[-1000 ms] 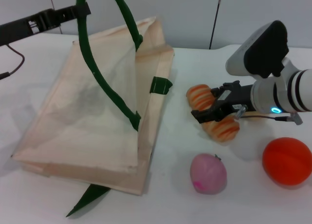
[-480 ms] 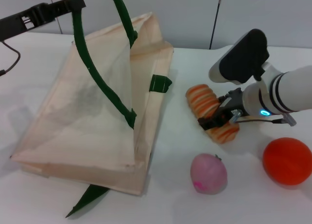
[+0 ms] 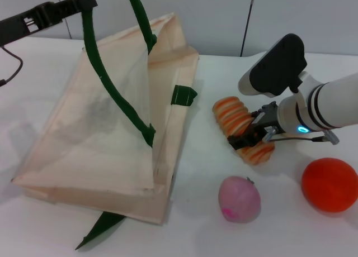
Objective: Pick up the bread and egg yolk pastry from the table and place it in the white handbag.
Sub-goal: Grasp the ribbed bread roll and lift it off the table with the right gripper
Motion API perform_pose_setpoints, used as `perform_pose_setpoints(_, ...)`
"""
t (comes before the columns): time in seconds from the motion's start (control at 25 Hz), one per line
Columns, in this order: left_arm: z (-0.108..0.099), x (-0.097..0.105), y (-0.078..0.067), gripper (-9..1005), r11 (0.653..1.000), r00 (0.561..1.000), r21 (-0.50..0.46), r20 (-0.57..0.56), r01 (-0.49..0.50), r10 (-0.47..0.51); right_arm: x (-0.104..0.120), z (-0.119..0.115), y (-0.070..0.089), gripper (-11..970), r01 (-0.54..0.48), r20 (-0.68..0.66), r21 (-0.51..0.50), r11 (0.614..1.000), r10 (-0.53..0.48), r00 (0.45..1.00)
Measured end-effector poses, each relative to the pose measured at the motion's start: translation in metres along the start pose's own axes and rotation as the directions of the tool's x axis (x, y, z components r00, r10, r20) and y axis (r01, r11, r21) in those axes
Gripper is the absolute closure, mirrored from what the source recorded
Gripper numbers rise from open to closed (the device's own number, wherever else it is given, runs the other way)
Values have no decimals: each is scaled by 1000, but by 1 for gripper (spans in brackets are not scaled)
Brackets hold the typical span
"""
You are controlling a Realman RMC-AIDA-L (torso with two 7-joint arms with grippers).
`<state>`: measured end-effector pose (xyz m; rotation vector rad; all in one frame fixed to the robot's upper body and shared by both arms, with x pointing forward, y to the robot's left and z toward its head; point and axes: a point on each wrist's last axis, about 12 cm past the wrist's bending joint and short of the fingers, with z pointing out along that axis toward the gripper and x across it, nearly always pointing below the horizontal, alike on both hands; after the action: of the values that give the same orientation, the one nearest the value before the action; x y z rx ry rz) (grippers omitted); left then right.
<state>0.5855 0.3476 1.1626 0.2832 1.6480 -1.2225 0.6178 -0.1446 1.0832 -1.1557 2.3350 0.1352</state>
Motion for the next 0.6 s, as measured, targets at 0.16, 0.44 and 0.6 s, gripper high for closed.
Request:
perform_pose_setpoints(0.16, 0, 0, 0, 868, 1000, 1000, 1, 0, 11, -11, -1, 0, 1, 94, 6, 0, -2, 1000, -6, 1000)
perform_pose_setpoints(0.44, 0, 0, 1, 868, 1000, 1000, -4, 1, 16, -16, -1, 0, 1, 133, 7, 1, -2, 1000, -7, 1000)
perform_pose_setpoints(0.6, 0, 0, 1, 868, 1000, 1000, -11, 8, 18, -18, -1, -1, 0, 176, 4, 5, 1, 1000, -4, 1000)
